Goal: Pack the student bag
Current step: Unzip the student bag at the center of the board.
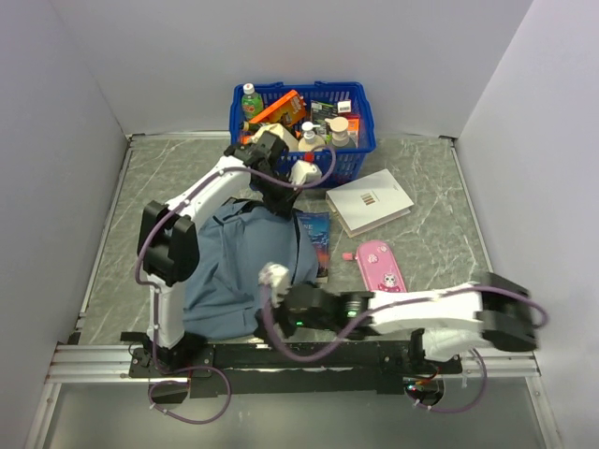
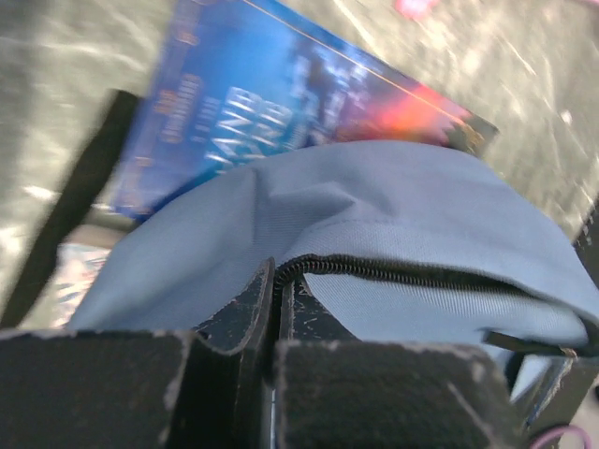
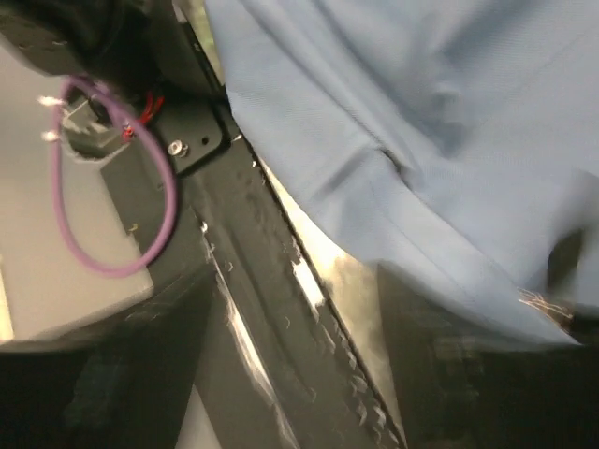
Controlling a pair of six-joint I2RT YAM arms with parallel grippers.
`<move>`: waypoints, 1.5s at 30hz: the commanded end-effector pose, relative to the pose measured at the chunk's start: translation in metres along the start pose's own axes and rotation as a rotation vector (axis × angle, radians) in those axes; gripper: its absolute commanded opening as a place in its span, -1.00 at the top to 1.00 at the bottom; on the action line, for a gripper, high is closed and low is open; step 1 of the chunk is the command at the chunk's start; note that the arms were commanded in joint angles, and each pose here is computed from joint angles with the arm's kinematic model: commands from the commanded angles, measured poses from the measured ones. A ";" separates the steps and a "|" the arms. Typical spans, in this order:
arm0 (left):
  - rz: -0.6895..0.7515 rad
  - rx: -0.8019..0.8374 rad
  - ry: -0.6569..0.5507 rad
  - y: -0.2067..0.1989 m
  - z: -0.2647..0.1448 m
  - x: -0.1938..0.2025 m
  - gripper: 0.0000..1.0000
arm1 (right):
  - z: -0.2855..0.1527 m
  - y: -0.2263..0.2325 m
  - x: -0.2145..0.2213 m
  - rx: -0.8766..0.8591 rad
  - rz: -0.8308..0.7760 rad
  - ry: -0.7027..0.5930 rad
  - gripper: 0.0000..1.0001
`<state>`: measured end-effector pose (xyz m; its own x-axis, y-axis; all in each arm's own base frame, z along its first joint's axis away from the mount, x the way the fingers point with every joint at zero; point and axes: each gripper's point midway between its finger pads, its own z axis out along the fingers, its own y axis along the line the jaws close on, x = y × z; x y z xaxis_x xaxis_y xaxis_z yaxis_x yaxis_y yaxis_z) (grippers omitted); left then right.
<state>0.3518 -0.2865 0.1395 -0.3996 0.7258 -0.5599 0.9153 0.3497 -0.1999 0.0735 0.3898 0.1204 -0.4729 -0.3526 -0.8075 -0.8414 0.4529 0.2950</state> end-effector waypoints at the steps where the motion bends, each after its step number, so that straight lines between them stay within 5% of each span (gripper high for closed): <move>1: 0.100 0.064 -0.060 -0.035 -0.020 -0.003 0.82 | -0.066 -0.013 -0.054 0.012 0.075 -0.251 -0.99; 4: 0.099 0.049 -0.076 -0.043 -0.027 0.003 0.28 | -0.084 -0.029 -0.060 0.069 0.079 -0.275 -1.00; 10: 0.099 -0.008 -0.117 -0.049 -0.052 -0.006 -0.28 | -0.099 -0.088 -0.043 0.237 0.166 -0.284 -0.87; 17: 0.015 -0.136 -0.200 -0.056 -0.083 -0.009 -0.46 | -0.099 -0.150 -0.023 0.393 0.298 -0.309 -0.64; 24: -0.131 -0.121 -0.168 -0.081 -0.052 0.029 -0.51 | -0.084 -0.160 -0.034 0.346 0.335 -0.314 -0.53; 25: -0.161 -0.115 -0.146 -0.083 -0.044 0.044 -0.94 | -0.085 -0.161 -0.036 0.347 0.335 -0.319 -0.52; 34: -0.241 -0.099 -0.310 -0.093 -0.049 0.026 -0.93 | -0.062 -0.165 -0.033 0.308 0.391 -0.303 -0.32; 45: -0.334 -0.022 -0.261 -0.094 -0.003 0.046 -0.98 | -0.056 -0.169 -0.022 0.311 0.429 -0.302 0.12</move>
<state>0.2513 -0.2767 0.1535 -0.6171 0.4117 -0.6706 0.7521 0.5593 -0.3486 0.2089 0.2741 0.1133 -0.6262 0.1015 -0.7730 -0.4619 0.7505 0.4727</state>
